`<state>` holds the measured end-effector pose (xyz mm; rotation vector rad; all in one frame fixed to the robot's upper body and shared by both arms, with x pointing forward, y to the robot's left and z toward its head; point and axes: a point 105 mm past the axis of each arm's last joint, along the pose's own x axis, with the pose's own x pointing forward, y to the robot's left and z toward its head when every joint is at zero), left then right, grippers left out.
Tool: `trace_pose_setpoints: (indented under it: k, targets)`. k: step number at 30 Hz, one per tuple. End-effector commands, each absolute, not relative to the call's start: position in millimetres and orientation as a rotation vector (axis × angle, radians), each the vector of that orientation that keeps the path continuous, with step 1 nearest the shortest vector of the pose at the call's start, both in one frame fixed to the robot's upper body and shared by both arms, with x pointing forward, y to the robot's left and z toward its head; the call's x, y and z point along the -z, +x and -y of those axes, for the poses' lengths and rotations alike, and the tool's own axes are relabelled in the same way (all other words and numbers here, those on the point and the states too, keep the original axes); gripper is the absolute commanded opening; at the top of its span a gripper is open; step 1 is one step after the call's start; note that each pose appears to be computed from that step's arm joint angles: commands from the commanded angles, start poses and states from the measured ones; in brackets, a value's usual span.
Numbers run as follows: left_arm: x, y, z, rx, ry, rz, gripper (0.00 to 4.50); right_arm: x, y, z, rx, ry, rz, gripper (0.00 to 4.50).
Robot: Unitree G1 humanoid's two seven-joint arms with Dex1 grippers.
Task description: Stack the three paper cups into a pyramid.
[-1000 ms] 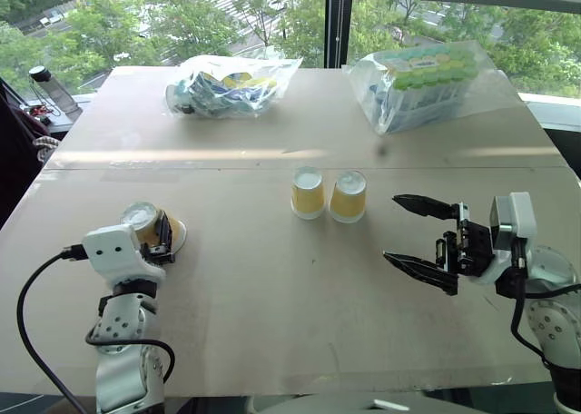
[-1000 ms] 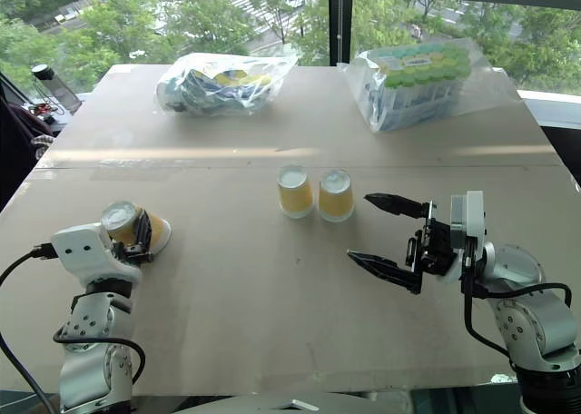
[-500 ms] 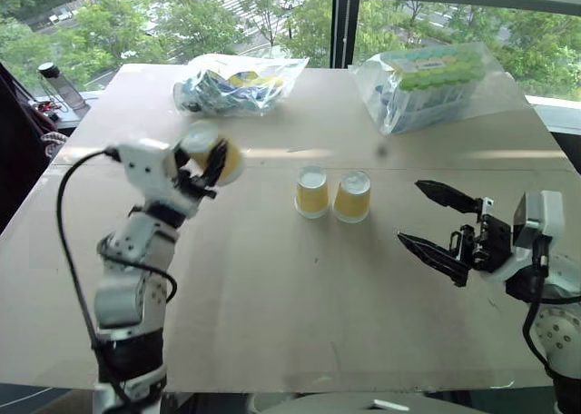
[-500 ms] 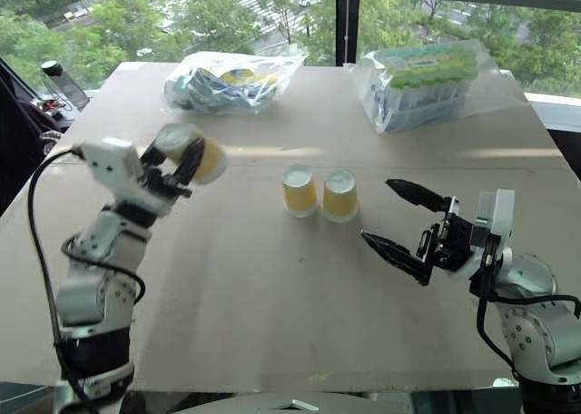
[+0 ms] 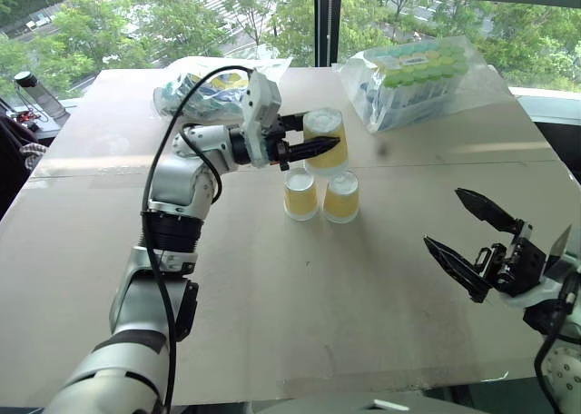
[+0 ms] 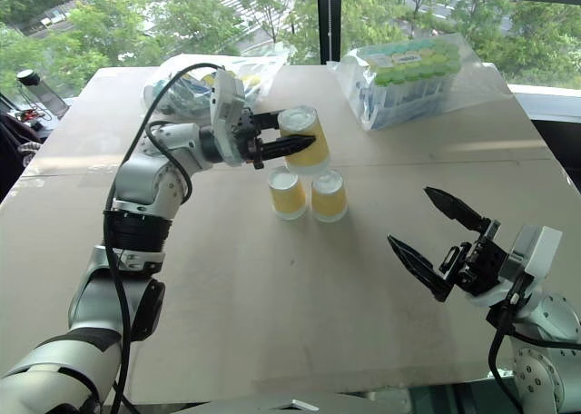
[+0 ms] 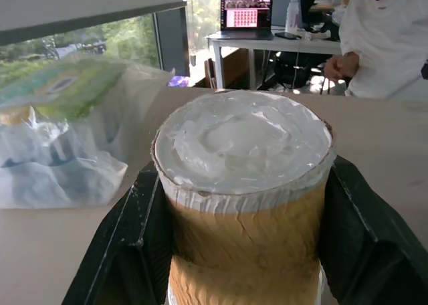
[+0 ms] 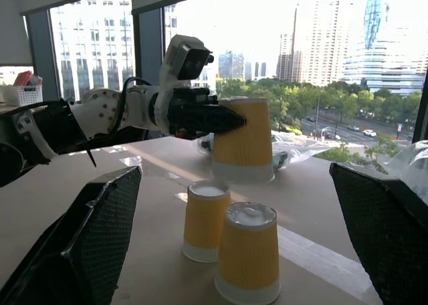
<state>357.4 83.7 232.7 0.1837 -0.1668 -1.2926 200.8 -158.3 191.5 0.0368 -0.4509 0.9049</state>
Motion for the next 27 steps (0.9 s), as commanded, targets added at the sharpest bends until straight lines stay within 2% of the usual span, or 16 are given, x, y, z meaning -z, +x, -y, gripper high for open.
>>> trace_pose_setpoints:
  k: [1, 18, 20, 23, 27]
  targets:
    - [-245.1, 354.9, -84.5, 1.309, 0.231, 0.235, 2.23, -206.6, 193.1, 158.1, -0.89, 0.023, 0.521, 4.5]
    - [-221.1, 360.0, -91.2, 1.287, 0.258, 0.154, 2.23, -205.7, 197.0, 157.6, -0.915, 0.037, 0.495, 4.5]
    - [-221.6, 360.3, -91.9, 1.28, 0.246, 0.158, 3.27, -205.4, 197.1, 158.5, -0.916, 0.036, 0.494, 4.5]
    - [-225.2, 357.9, -91.1, 1.294, 0.228, 0.176, 4.37, -204.4, 196.5, 159.4, -0.918, 0.034, 0.492, 4.5]
    - [-238.2, 349.6, -87.8, 1.329, 0.193, 0.247, 4.37, -201.7, 195.0, 159.3, -0.926, 0.031, 0.485, 4.5]
